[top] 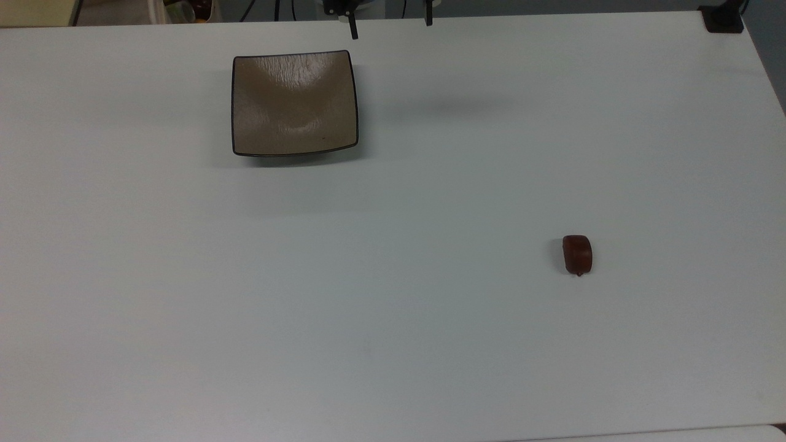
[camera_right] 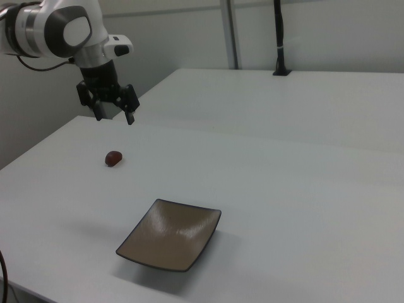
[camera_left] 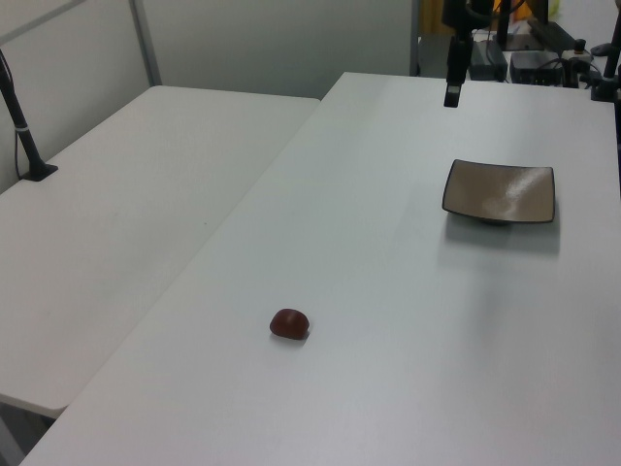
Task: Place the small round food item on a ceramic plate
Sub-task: 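Move the open gripper toward the reddish-brown food item, then lower the open gripper over the reddish-brown food item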
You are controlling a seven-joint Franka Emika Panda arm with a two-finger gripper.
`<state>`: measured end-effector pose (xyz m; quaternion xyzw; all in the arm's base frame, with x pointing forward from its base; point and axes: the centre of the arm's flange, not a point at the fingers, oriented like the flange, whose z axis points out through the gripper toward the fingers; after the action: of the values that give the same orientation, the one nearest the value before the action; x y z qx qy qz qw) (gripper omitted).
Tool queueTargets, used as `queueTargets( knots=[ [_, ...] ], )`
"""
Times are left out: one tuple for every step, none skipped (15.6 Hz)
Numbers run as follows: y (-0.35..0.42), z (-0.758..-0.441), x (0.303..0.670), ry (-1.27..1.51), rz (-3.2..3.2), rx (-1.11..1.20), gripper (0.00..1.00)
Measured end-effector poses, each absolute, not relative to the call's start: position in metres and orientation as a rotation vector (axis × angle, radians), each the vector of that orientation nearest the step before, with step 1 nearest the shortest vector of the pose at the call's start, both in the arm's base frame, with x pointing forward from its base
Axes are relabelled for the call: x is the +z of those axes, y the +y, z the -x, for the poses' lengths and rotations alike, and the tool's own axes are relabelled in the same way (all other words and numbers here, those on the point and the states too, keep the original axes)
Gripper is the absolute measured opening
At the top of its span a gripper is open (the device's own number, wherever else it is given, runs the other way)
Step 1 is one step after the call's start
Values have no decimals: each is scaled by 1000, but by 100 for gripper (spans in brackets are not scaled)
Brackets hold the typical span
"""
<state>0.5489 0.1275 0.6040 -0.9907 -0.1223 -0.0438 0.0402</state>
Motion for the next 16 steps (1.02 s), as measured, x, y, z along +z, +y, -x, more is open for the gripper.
queueTargets(
  knots=[
    [129,-552,605,-377,3033,-146,100],
    [133,-556,605,-384,3031,-157,100],
    [137,-560,607,-387,3029,-165,100],
    [141,-565,608,-375,3028,-172,100],
    [145,-571,609,-352,3027,-181,100],
    [150,-576,610,-339,3025,-189,100],
    [157,-581,610,-336,3022,-193,100],
    [167,-586,608,-337,3017,-192,100],
    [177,-590,605,-326,3013,-189,100],
    [187,-595,602,-309,3009,-184,100],
    [196,-599,599,-292,3004,-181,100],
    [206,-604,596,-282,3002,-178,100],
    [217,-608,592,-272,2999,-174,100],
    [226,-612,589,-257,2996,-172,100],
    [235,-617,585,-242,2992,-170,100],
    [243,-622,580,-231,2990,-165,100]
  ],
)
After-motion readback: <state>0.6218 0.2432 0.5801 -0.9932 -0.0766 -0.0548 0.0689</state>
